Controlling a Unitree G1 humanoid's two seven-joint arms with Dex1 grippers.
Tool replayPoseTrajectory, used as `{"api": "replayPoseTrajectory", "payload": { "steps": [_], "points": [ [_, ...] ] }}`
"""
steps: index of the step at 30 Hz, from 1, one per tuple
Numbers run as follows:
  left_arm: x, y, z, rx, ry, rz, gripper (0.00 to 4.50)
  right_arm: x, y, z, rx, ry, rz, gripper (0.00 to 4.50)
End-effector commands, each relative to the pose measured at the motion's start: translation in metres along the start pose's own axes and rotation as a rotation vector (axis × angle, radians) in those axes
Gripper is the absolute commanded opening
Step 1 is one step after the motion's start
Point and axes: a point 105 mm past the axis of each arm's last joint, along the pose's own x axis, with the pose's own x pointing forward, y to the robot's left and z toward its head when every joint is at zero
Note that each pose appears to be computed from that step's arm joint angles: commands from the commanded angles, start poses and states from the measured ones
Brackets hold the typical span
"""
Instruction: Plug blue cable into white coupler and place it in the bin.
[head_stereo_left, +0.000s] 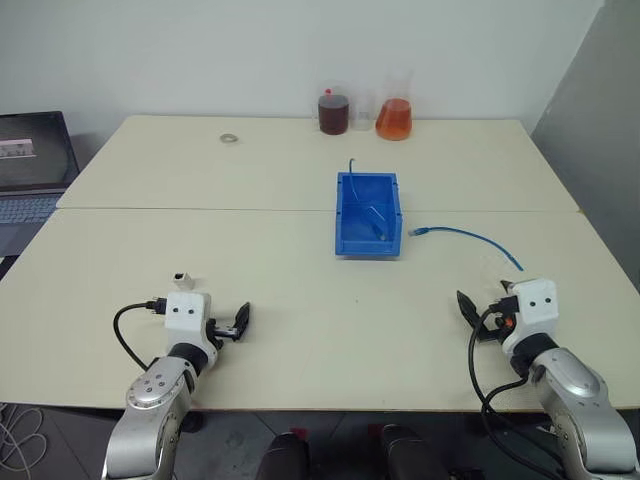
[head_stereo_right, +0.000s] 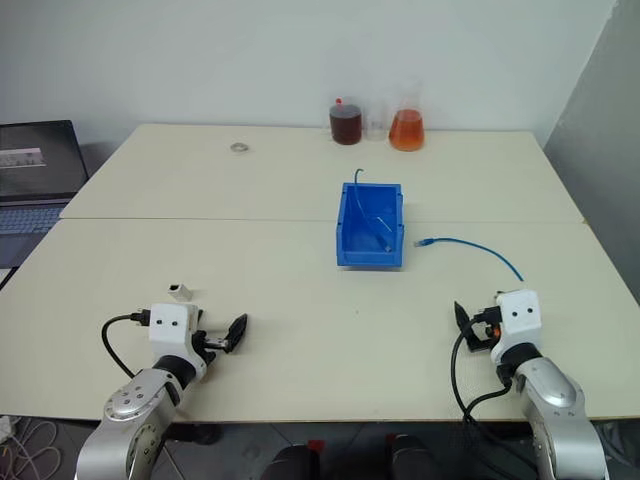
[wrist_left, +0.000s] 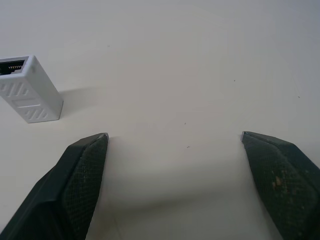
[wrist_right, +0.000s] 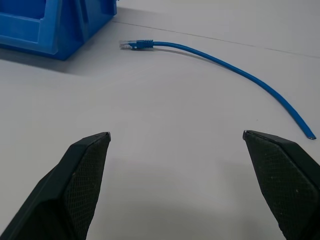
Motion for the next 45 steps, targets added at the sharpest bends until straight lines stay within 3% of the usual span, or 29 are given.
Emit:
{"api": "replayPoseTrajectory", "payload": {
  "steps": [1,33,37,45],
  "points": [
    [-0.003,-0.006,0.0,-0.006,-0.013,-0.013,4.48,-0.002,0.004,0.015,-0.009,-0.059,0.021,4.5],
    [0.003,-0.017,0.011,0.054,-0.034,-0.079,4.48,-0.001,0.0,0.017,-0.006,-0.067,-0.014,4.5],
    [0.012,-0.035,0.046,0.106,-0.1,-0.282,4.48,0.002,-0.004,0.024,-0.018,-0.076,-0.006,4.5],
    [0.007,-0.102,0.104,0.331,-0.131,-0.912,4.48,0.021,-0.025,0.044,-0.127,-0.053,0.141,4.5]
  ]
}}
